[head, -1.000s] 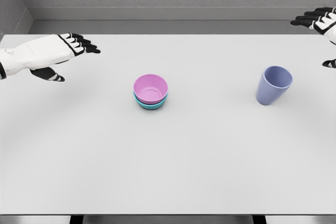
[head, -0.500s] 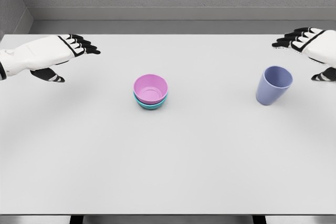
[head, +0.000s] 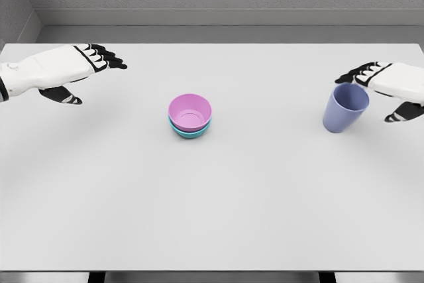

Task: Stacking bowl and cup with both arms

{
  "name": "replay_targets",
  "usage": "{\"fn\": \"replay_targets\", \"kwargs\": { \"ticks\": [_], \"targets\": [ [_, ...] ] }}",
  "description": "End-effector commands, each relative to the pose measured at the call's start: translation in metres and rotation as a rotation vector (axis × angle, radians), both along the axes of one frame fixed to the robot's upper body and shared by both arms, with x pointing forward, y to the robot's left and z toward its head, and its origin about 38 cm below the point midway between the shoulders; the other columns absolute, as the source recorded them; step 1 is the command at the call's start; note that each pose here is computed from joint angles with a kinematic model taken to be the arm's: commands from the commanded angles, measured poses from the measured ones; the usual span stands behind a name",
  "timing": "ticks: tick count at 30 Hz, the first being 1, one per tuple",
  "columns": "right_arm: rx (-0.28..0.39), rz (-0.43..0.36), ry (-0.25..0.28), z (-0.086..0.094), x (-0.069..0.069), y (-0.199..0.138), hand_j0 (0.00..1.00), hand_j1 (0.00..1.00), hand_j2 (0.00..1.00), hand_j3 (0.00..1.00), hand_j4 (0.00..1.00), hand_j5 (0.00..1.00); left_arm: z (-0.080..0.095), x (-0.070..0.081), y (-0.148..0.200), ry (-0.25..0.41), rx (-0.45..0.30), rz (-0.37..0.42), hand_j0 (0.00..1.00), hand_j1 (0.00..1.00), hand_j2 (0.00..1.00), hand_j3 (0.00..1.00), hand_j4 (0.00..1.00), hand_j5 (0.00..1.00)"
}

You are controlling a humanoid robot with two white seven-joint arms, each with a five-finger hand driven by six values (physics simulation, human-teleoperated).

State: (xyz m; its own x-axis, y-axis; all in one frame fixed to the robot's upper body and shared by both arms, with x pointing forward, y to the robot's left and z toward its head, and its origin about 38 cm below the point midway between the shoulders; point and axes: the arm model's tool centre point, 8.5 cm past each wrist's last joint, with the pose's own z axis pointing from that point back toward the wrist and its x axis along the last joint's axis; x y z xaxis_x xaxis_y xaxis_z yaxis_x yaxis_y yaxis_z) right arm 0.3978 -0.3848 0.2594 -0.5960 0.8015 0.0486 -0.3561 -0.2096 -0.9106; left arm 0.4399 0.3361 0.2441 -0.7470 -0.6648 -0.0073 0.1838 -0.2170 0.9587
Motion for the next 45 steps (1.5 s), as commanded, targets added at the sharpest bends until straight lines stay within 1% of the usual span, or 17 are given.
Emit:
{"fn": "replay_targets", "kwargs": {
  "ticks": [1,4,7,11,14,22,25,31,33,38,39,42,45],
  "targets": [
    [0.008,-0.027,0.020,-0.006,0.003,-0.007,1.00,1.00,1.00,1.00,1.00,1.00,0.001,0.000,0.000,0.000,-0.006,0.002,1.00,1.00,1.00,1.00,1.00,1.00],
    [0.022,-0.014,0.002,-0.001,0.010,0.001,1.00,1.00,1.00,1.00,1.00,1.00,0.001,0.000,0.000,0.000,-0.006,0.002,1.00,1.00,1.00,1.00,1.00,1.00],
    [0.025,-0.002,0.027,-0.011,0.021,0.010,1.00,1.00,1.00,1.00,1.00,1.00,0.001,0.000,0.000,0.000,-0.006,0.002,1.00,1.00,1.00,1.00,1.00,1.00],
    [0.025,-0.001,0.041,-0.017,0.022,0.011,1.00,1.00,1.00,1.00,1.00,1.00,0.001,0.000,0.000,0.001,-0.007,0.001,1.00,1.00,1.00,1.00,1.00,1.00],
    [0.027,-0.012,0.058,-0.024,0.029,0.011,1.00,1.00,1.00,1.00,1.00,1.00,0.000,0.000,-0.001,0.000,-0.007,0.001,1.00,1.00,1.00,1.00,1.00,1.00],
    [0.024,-0.011,0.074,-0.030,0.029,0.012,1.00,1.00,1.00,1.00,1.00,1.00,0.000,0.000,-0.001,0.001,-0.005,0.001,1.00,1.00,1.00,1.00,1.00,1.00],
    [0.030,-0.013,0.086,-0.037,0.030,0.014,1.00,1.00,1.00,1.00,1.00,1.00,0.000,0.000,-0.001,0.000,-0.007,-0.001,1.00,1.00,1.00,1.00,1.00,1.00],
    [0.021,-0.019,0.097,-0.041,0.031,0.011,1.00,1.00,1.00,1.00,1.00,1.00,0.001,0.000,-0.001,-0.001,-0.005,0.000,1.00,1.00,1.00,1.00,1.00,1.00],
    [0.026,-0.023,0.098,-0.042,0.036,0.012,1.00,1.00,1.00,1.00,1.00,1.00,0.001,0.000,-0.001,-0.001,-0.005,0.000,1.00,1.00,1.00,1.00,1.00,1.00],
    [0.021,-0.015,0.100,-0.043,0.035,0.014,1.00,1.00,1.00,1.00,1.00,1.00,0.001,0.000,-0.001,0.000,-0.004,0.000,1.00,1.00,1.00,1.00,1.00,1.00],
    [0.020,-0.013,0.104,-0.044,0.035,0.014,0.99,0.99,0.99,0.99,0.99,0.99,0.000,0.000,-0.001,0.001,-0.006,-0.001,1.00,1.00,1.00,1.00,1.00,1.00],
    [0.014,-0.001,0.118,-0.049,0.033,0.016,0.84,0.84,0.84,0.84,0.84,0.84,0.001,0.000,-0.001,0.000,-0.004,0.000,1.00,1.00,1.00,1.00,1.00,1.00],
    [0.012,0.023,0.116,-0.049,0.032,0.018,0.69,0.69,0.69,0.69,0.69,0.69,0.000,0.000,-0.001,0.001,-0.006,-0.001,1.00,1.00,1.00,1.00,1.00,1.00]
  ]
}}
